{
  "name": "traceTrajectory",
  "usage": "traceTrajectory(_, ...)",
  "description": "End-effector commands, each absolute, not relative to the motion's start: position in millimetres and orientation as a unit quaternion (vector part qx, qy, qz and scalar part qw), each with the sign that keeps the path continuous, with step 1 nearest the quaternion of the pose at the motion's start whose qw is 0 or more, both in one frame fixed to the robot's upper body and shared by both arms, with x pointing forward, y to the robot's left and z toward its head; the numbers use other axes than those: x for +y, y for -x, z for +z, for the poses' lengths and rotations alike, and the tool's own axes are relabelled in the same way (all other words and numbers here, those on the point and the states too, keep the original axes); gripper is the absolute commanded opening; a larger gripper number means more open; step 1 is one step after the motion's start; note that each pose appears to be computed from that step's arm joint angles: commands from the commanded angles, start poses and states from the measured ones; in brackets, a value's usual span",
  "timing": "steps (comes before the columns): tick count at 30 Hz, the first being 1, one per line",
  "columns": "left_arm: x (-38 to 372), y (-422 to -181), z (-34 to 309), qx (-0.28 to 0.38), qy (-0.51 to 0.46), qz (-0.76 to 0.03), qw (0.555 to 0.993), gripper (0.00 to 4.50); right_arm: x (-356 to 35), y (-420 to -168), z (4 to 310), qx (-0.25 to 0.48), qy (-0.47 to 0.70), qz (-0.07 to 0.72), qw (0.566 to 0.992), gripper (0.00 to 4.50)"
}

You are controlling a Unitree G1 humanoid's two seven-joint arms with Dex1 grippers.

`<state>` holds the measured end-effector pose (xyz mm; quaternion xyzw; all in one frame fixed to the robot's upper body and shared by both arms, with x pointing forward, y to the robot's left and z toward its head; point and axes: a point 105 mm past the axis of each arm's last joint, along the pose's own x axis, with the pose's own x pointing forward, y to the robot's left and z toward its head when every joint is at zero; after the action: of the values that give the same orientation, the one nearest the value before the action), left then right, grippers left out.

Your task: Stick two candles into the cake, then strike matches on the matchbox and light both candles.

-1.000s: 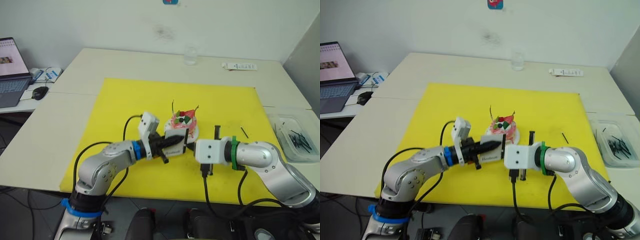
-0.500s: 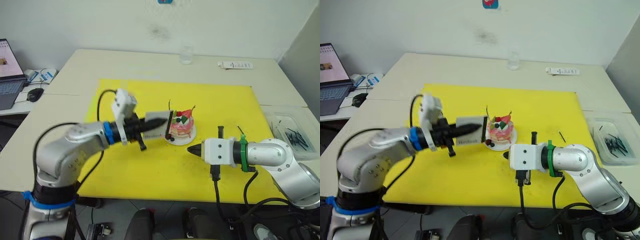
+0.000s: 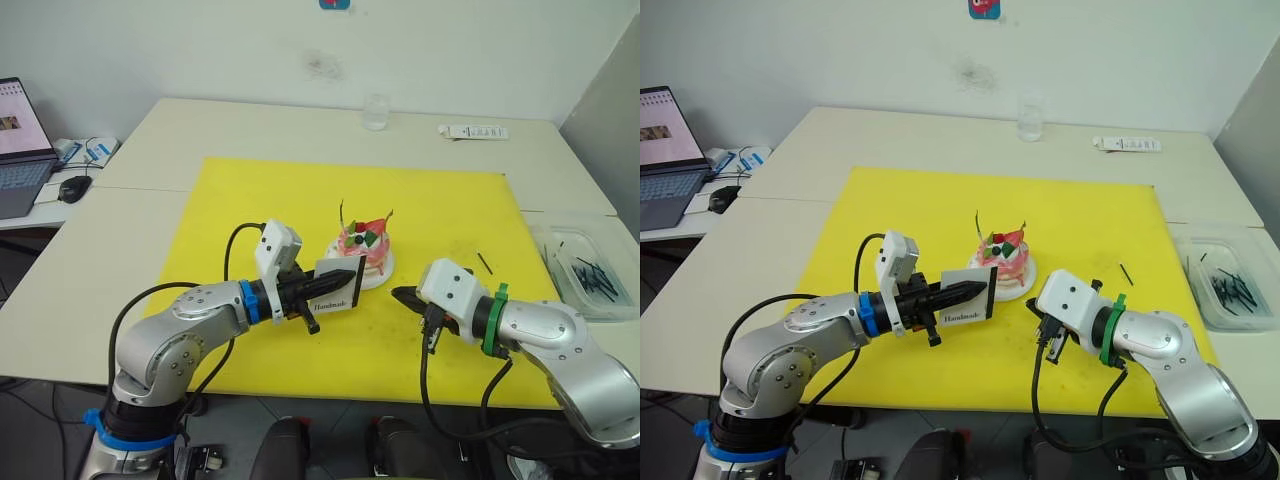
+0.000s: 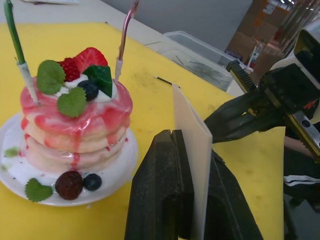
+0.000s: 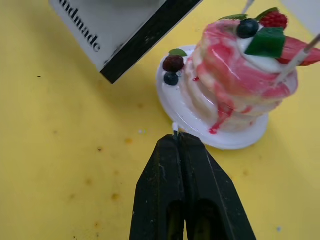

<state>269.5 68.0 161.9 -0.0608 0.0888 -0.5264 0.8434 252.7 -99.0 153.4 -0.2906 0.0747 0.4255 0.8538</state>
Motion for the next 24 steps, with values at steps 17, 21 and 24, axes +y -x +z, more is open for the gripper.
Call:
traceTrajectory(17,57,-276,156,0.127,0.135,-0.527,0.829,0.00,-70,-248,169,0.030,0.338,0.467,0.817,0.02)
traceTrajectory(21,58,-275,158,0.129,0.144,-0.526,0.828,0.00,-71,-251,166,0.034,0.346,0.462,0.816,0.02)
traceTrajectory(24,58,-274,159,0.129,0.148,-0.526,0.828,0.00,-73,-253,163,0.037,0.352,0.460,0.814,0.02)
